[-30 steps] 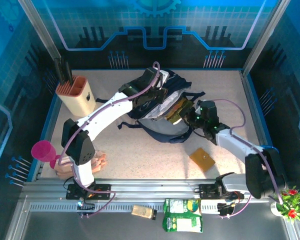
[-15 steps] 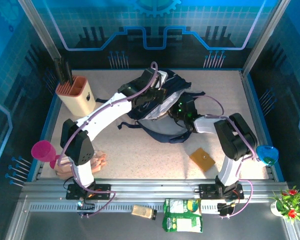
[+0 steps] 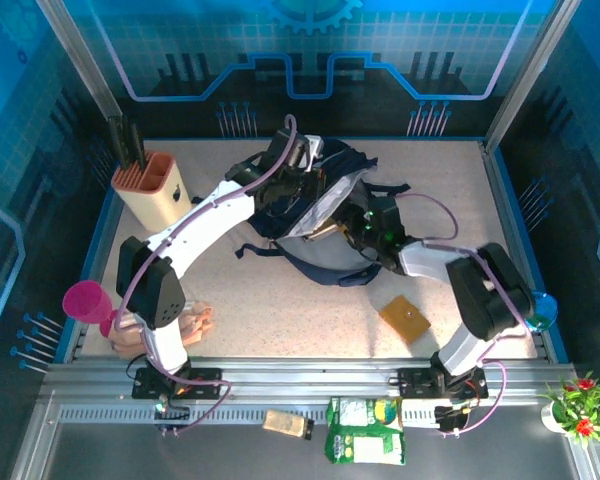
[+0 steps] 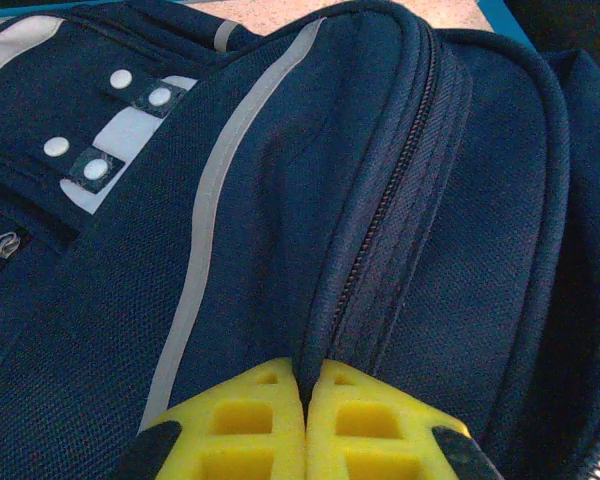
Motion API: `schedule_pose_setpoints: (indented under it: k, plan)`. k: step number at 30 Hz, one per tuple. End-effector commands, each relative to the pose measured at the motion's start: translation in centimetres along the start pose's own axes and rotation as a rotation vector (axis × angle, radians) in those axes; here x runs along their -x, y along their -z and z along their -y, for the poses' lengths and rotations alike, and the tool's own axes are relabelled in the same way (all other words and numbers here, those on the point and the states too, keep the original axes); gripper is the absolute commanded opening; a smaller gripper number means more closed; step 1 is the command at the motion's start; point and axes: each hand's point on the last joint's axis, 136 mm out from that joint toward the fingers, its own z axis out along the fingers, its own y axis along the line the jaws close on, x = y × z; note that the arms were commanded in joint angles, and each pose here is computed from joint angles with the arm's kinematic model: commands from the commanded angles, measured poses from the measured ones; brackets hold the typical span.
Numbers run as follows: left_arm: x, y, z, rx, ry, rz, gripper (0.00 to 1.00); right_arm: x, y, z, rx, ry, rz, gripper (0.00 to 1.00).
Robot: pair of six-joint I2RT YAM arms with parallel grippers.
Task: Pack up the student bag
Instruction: Close the student bag at the top-center of the table.
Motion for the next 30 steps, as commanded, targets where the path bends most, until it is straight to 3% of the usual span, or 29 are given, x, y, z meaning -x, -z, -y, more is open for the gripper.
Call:
schedule_pose_setpoints:
  k: [1, 6, 9, 14, 15, 19, 26, 30]
  plan:
    - [2.5, 0.6, 0.5, -0.063, 0.044, 0.082, 0.0, 1.0, 3.5, 1.3, -0.043, 0.047, 0.056, 0.68]
    - [0.2, -1.2, 1.5, -0.145, 0.033, -0.015, 0.0, 2.9, 9.3, 2.9, -0.156, 0.139, 0.19, 0.76]
    - [-1.3, -2.1, 1.4, -0.159, 0.041, -0.062, 0.11, 4.6, 12.6, 2.5, -0.192, 0.197, 0.298, 0.79]
    - [-2.9, -2.2, -0.3, -0.141, 0.108, -0.081, 0.55, 6.5, 16.1, 0.5, -0.206, 0.297, 0.419, 0.82]
    - [-3.1, -2.2, -1.0, -0.135, 0.142, -0.076, 0.58, 6.7, 16.4, 0.3, -0.21, 0.312, 0.426, 0.82]
    - [-4.8, -1.6, -5.7, -0.091, 0.316, -0.049, 0.63, 6.9, 16.8, -0.2, -0.218, 0.343, 0.429, 0.83]
    - [-9.9, 0.5, -14.5, 0.095, 0.573, -0.014, 0.63, 6.4, 15.5, 0.6, -0.218, 0.321, 0.383, 0.83]
    - [-12.8, 0.9, -17.6, 0.132, 0.718, -0.009, 0.61, 6.1, 14.8, 0.8, -0.212, 0.31, 0.357, 0.82]
